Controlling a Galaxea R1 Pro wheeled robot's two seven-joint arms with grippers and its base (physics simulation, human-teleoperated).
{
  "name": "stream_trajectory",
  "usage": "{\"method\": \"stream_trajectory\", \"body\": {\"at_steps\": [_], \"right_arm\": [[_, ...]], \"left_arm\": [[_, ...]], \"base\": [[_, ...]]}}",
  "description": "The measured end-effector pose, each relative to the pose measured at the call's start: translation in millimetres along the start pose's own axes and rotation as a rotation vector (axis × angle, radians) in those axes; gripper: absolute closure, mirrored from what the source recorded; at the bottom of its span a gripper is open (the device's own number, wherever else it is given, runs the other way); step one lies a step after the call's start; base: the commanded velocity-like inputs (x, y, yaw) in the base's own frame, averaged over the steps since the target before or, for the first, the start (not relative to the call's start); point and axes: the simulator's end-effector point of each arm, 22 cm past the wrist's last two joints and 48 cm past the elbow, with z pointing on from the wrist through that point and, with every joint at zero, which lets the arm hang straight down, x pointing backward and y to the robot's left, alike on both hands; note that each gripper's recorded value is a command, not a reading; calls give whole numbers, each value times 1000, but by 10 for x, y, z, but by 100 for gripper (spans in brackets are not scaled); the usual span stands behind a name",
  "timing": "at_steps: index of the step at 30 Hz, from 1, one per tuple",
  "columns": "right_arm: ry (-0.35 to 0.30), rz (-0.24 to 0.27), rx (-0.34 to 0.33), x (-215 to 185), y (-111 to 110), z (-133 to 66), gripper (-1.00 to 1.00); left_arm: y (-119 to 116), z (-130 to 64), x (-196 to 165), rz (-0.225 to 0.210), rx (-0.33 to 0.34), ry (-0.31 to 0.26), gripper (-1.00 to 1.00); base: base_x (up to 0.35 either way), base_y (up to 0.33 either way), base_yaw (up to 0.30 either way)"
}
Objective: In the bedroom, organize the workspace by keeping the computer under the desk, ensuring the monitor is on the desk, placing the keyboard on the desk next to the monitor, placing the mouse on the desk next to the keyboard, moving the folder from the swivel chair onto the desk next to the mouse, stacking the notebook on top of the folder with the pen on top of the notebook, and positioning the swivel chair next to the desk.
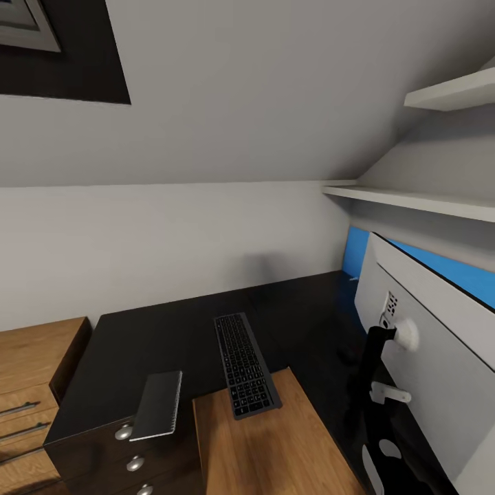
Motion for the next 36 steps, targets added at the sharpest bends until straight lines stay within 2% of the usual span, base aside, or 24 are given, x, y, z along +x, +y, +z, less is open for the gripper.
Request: {"method": "stream_trajectory", "body": {"at_steps": [13,32,33,36], "right_arm": [[0,0,0,-1,0,-1,-100],[-2,-1,1,-8,-10,4,-100],[-2,-1,1,-8,-10,4,100],[-2,-3,0,-9,-6,4,100]], "left_arm": [[-2,-1,-2,-1,0,-1,-100],[-4,-1,1,-1,0,0,-100],[-2,0,0,-1,0,0,-100],[-3,-1,0,-1,0,0,-100]], "base": [[94,0,0],[10,0,0],[0,0,0],[0,0,0]]}}
